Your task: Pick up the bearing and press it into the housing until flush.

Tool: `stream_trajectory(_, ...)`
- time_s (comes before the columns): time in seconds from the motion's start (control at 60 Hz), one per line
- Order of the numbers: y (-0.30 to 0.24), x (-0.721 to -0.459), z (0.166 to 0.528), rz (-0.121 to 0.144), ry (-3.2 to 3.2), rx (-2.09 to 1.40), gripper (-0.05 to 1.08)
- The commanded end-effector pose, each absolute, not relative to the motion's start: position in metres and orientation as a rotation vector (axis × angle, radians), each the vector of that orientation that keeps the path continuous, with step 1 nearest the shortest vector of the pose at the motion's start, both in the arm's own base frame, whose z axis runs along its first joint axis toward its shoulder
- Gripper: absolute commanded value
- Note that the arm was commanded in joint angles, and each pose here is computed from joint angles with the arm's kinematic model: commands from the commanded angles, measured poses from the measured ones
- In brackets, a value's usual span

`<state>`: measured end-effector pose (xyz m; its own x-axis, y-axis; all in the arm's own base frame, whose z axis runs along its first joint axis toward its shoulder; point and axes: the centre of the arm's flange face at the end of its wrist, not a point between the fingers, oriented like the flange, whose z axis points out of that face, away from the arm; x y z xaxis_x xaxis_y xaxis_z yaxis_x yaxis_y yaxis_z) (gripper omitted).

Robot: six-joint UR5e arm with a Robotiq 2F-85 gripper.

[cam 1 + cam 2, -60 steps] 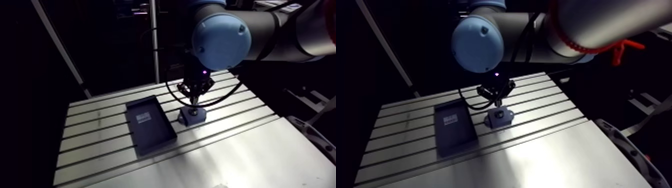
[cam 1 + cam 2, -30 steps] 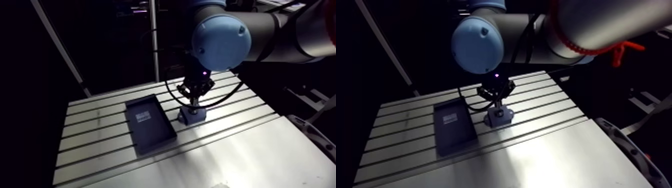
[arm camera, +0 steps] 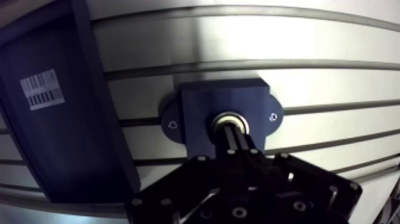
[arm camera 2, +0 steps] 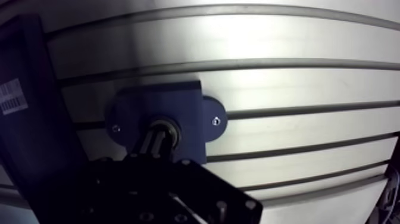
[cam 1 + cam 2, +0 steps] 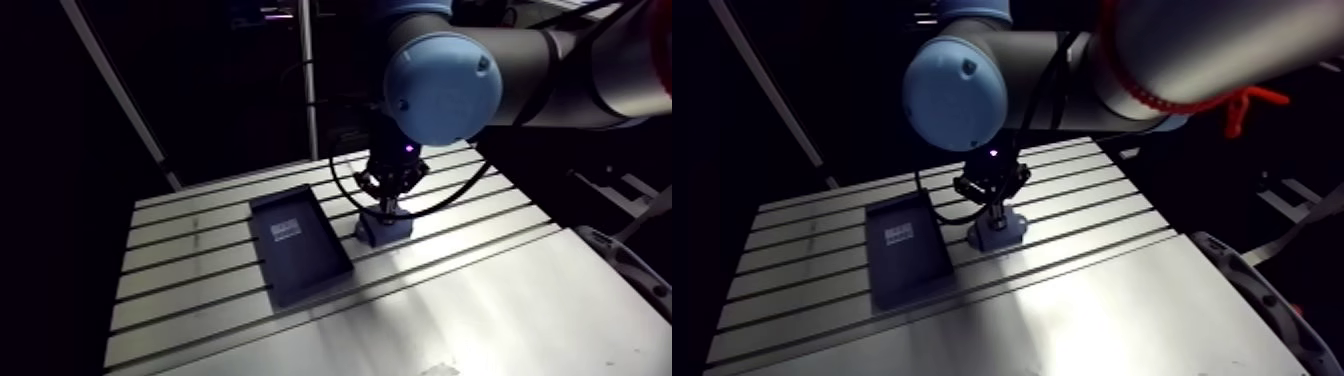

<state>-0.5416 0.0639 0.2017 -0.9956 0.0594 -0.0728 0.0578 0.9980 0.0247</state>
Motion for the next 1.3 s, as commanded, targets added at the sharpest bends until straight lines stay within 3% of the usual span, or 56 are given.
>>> stream_trajectory(0.017,0.0639,-0.5415,0.2,0.033,3.064,0.084,0.91)
stream_trajectory(1.3,0.0645,-0.5423,0.1931,0.033,3.054,0.08,0.91)
